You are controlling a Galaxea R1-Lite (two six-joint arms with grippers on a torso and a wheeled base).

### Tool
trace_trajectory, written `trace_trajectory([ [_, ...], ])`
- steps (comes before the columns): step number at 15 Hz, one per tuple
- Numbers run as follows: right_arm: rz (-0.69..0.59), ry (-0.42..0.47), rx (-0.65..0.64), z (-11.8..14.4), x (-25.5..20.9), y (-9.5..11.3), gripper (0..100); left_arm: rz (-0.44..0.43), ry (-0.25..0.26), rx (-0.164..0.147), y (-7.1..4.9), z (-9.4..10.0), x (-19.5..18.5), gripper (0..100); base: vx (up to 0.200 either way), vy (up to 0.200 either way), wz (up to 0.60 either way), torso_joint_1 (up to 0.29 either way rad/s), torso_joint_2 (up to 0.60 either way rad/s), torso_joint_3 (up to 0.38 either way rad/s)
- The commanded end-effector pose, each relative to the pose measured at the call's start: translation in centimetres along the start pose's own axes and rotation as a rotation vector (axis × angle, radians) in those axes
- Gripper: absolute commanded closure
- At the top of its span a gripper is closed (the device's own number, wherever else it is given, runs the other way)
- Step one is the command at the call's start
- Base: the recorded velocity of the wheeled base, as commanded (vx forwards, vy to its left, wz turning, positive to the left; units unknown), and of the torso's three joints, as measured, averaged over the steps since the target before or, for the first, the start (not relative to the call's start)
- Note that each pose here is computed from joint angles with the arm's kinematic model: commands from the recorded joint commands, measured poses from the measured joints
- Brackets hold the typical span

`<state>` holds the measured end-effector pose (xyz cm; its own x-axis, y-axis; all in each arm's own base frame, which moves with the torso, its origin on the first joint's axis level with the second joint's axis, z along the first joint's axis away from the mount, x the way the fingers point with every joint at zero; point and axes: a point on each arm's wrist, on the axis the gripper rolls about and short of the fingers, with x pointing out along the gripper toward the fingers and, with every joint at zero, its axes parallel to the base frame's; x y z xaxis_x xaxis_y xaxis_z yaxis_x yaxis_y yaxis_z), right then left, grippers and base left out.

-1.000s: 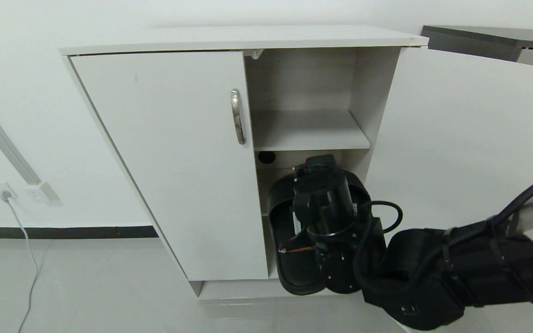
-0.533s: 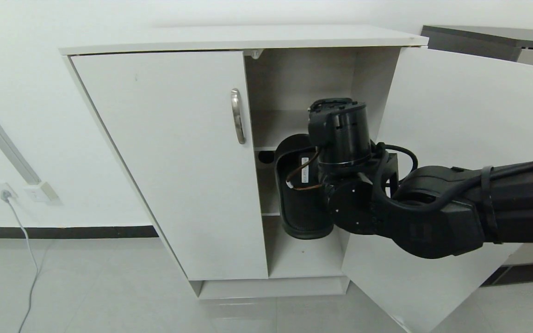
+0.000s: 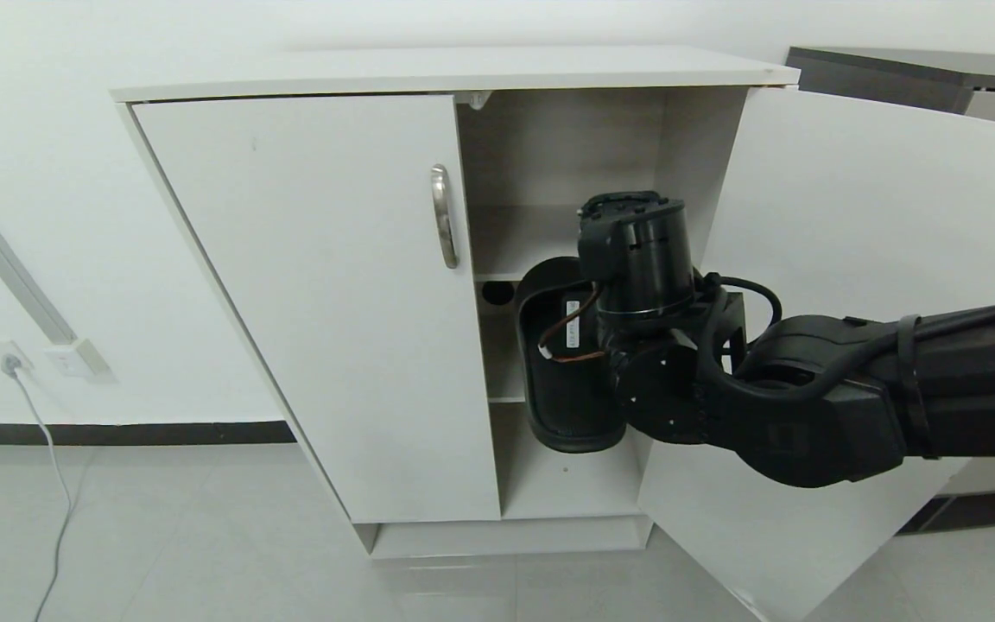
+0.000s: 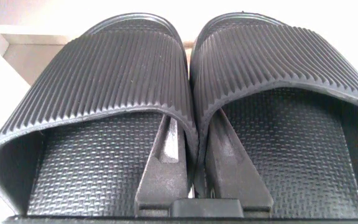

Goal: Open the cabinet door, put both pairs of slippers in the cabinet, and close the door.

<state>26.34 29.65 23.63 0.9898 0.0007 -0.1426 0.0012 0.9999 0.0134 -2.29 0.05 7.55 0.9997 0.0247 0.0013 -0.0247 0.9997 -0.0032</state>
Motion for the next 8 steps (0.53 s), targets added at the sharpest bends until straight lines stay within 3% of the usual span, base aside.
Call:
trace_trajectory([
  [1, 0.001, -0.002, 0.003, 0.1, -0.1, -0.09, 100, 0.001, 0.001, 0.0, 0.0, 0.0, 0.01, 100, 0.0, 0.0, 0.0, 0.0, 0.0, 0.0],
  [8, 0.02, -0.006, 0.011, 0.45, -0.37, -0.21, 100, 0.0, 0.001, 0.0, 0.0, 0.0, 0.01, 100, 0.2, 0.0, 0.0, 0.001, 0.0, 0.002],
])
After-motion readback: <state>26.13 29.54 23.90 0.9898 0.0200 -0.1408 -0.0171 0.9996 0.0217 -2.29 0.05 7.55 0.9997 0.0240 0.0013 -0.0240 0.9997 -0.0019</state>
